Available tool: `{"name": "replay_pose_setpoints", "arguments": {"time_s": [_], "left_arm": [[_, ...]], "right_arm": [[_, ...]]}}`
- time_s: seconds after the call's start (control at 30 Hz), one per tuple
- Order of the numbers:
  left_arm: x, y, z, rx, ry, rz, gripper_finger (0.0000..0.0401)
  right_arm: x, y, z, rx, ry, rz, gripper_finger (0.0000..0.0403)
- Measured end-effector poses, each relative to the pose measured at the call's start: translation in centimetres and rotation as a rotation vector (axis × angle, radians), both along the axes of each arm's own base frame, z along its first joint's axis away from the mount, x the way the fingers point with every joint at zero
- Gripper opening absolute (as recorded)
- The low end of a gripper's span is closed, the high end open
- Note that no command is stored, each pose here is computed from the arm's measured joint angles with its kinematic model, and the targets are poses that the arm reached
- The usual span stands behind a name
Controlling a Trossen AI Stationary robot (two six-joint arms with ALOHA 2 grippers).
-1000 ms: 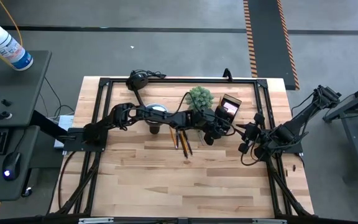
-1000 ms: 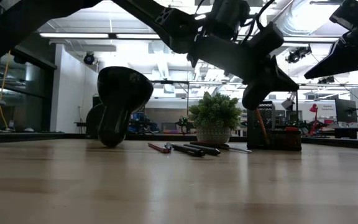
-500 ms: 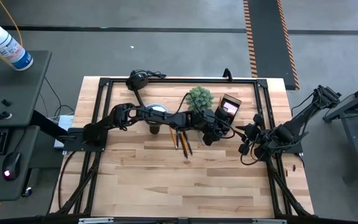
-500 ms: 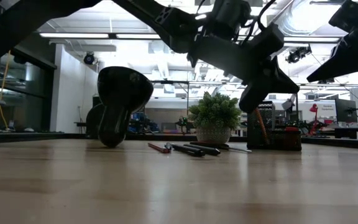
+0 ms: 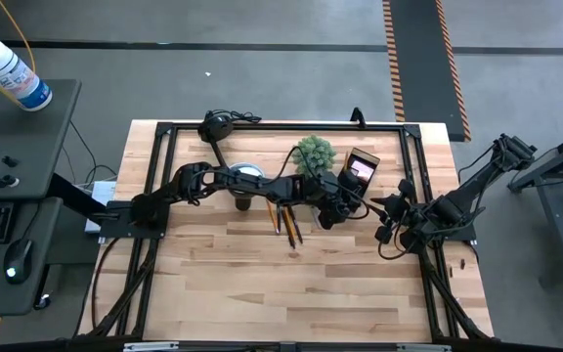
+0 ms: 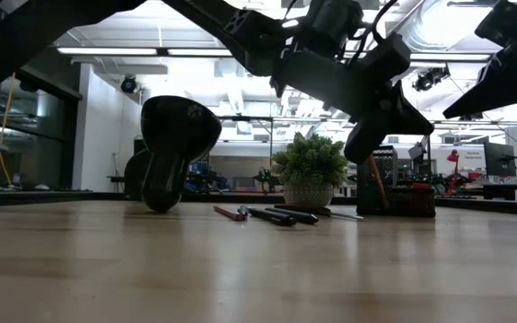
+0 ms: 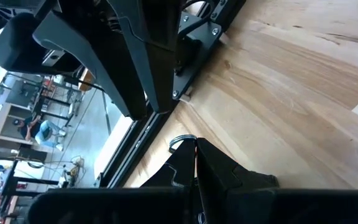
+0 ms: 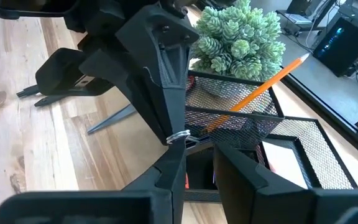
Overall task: Pick and place office supplies into organizer
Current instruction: Put the black binder clip into the desk organizer
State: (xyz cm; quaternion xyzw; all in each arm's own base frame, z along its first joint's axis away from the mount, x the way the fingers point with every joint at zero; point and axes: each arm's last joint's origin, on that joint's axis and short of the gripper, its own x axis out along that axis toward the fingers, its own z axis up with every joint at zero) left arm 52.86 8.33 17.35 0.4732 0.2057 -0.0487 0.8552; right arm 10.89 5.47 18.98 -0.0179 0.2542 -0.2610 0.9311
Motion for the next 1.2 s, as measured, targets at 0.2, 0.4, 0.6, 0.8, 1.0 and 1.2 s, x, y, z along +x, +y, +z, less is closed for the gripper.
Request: {"name": "replay_pose_setpoints", "arguments": {"time_s": [0.2, 0.4, 0.6, 0.8, 1.0, 1.2], "left_arm": [[0.0, 0.0, 0.0, -0.028, -0.007, 0.018, 0.0], [0.1, 0.1, 0.2, -0.024, -0.013, 0.028, 0.0], [0.3, 0.4, 1.2, -0.049, 0.011, 0.036, 0.0], [0.3, 0.8, 1.5, -0.052, 0.02, 0.051, 0.0], [0.2, 1.2, 1.5, -0.049, 0.025, 0.086, 0.0], [0.2, 1.3, 1.6, -0.081, 0.009, 0.126, 0.0]], "right_arm": [[0.0, 0.0, 0.0, 0.0, 0.0, 0.0, 0.0074], [0.1, 0.1, 0.1, -0.007, 0.0, 0.009, 0.0074], [0.1, 0.1, 0.1, -0.008, 0.001, 0.01, 0.0074], [0.1, 0.0, 0.1, -0.024, 0.007, 0.014, 0.0074], [0.1, 0.0, 0.1, -0.023, 0.007, 0.015, 0.0074], [0.1, 0.0, 0.1, -0.027, 0.004, 0.012, 0.0074]]}}
